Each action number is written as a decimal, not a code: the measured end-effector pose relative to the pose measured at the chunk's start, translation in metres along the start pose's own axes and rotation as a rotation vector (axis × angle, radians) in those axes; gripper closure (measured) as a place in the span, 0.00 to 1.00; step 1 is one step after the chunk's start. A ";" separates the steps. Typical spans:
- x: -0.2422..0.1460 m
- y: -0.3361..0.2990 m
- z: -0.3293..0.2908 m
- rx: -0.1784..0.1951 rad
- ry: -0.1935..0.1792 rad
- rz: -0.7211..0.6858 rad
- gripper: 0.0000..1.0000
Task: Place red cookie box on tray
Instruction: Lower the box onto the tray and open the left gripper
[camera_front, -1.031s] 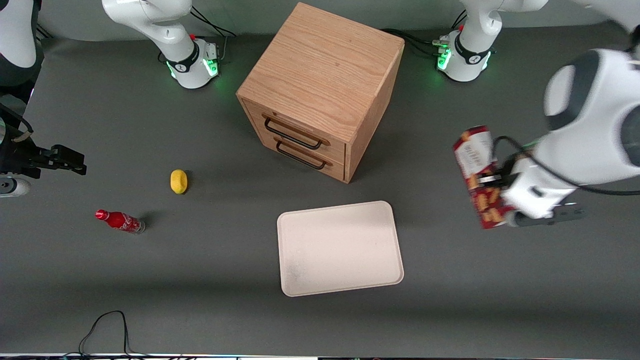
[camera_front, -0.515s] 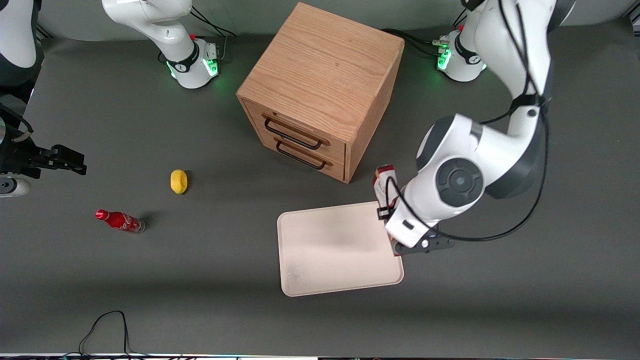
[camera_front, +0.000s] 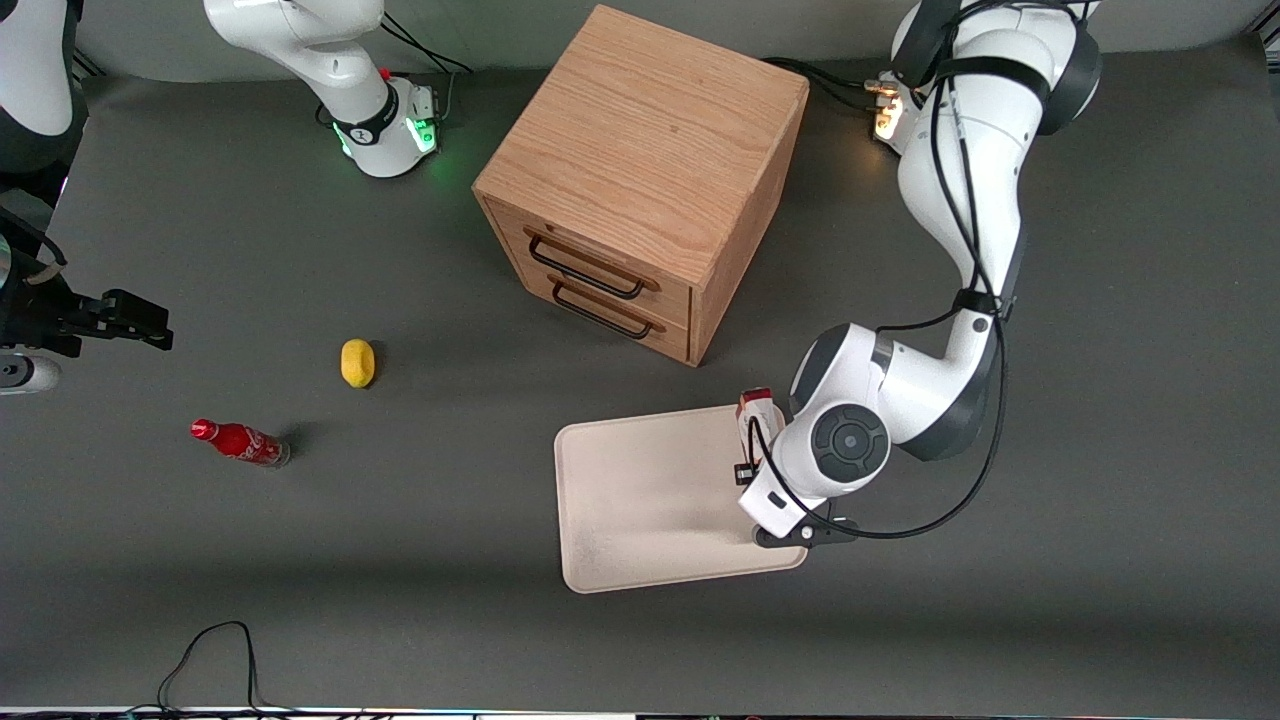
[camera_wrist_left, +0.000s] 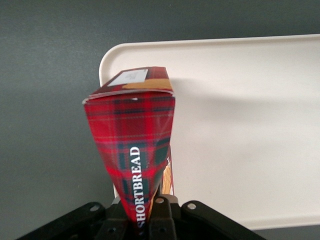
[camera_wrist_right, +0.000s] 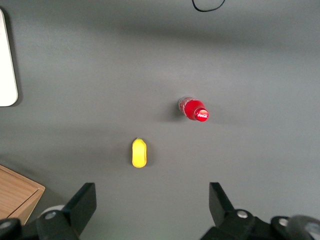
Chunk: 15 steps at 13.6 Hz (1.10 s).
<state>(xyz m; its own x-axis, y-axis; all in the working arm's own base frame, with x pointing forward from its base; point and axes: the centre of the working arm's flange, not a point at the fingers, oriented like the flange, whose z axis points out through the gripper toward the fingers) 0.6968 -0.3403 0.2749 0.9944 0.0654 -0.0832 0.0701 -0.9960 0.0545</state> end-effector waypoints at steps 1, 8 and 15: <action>0.002 -0.002 0.009 0.005 -0.005 0.001 0.94; 0.013 -0.017 0.031 0.006 -0.003 -0.009 0.91; 0.014 -0.018 0.030 0.004 0.000 -0.009 0.26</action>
<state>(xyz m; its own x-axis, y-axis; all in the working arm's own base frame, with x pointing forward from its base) 0.7069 -0.3238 0.2433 0.9937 0.0746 -0.0840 0.0790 -0.9957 0.0493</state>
